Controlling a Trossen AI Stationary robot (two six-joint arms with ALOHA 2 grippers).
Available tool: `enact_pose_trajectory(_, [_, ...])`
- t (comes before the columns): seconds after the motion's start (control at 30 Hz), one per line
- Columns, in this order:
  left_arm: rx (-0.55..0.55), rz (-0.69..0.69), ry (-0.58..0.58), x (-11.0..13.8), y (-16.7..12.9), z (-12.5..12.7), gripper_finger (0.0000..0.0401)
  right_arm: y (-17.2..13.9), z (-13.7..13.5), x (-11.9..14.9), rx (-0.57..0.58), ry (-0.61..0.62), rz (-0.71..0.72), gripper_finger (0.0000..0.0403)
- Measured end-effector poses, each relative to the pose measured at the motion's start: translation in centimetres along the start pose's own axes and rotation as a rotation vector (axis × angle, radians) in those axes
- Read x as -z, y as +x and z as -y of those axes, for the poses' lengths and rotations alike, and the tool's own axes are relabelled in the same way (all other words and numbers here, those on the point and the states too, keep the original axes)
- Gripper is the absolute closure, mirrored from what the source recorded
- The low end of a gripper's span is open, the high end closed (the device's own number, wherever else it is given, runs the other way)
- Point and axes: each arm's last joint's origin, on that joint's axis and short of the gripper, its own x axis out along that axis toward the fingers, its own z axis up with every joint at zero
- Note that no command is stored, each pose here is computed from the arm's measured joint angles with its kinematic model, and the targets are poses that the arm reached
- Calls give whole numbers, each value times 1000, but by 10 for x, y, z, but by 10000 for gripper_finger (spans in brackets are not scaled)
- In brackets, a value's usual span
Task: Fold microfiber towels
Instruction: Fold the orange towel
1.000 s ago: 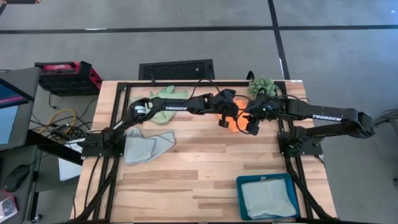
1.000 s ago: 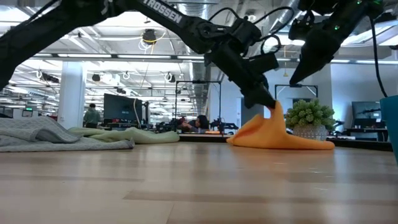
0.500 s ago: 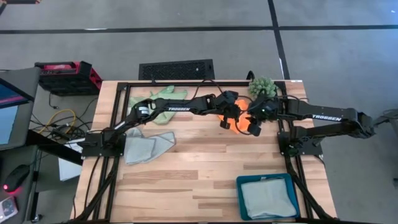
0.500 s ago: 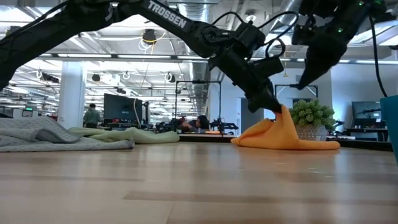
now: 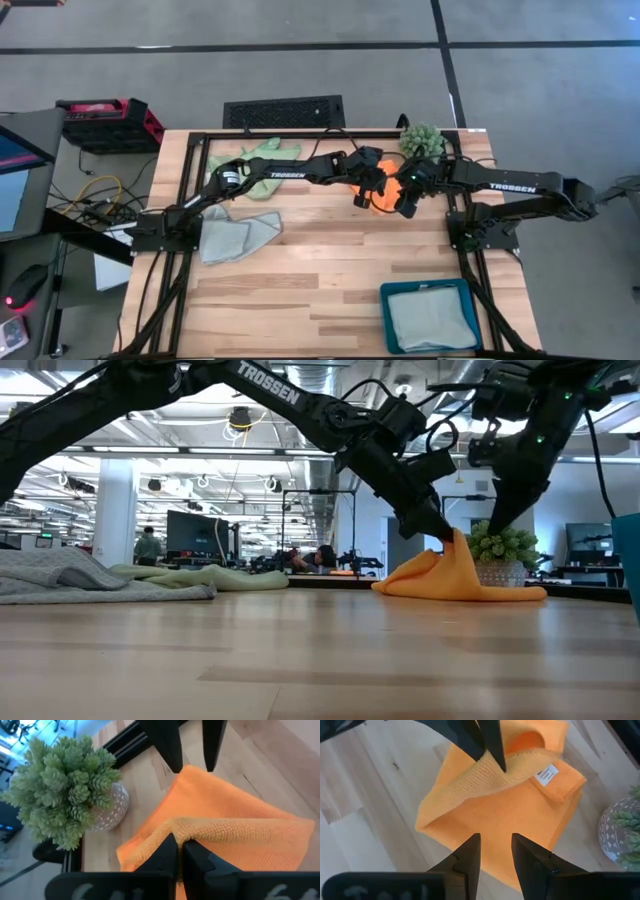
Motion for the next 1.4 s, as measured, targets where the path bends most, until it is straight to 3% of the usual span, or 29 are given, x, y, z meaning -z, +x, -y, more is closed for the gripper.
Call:
enact_pose_trajectory(0.2, [0, 0, -8, 0, 0, 0, 379, -1, 0, -1, -2, 0, 12, 270])
enact_pose_trajectory(0.6, [-6, -5, -15, 0, 0, 0, 280, -1, 0, -1, -6, 50, 11, 270])
enact_pose_trajectory(0.83, [-74, -61, -28, -4, -7, -3, 264, -1, 0, -1, -5, 127, 12, 270])
enact_pose_trajectory(0.93, [-114, -101, -72, -12, -24, -10, 264, -1, 0, -1, -5, 178, 13, 271])
enact_pose_trajectory(1.23, [-29, -183, -177, -40, -99, -23, 264, 8, 12, -3, 37, 434, -24, 270])
enact_pose_trajectory(1.4, [10, -215, -200, -55, -141, -22, 264, 30, 17, -3, 82, 467, -126, 270])
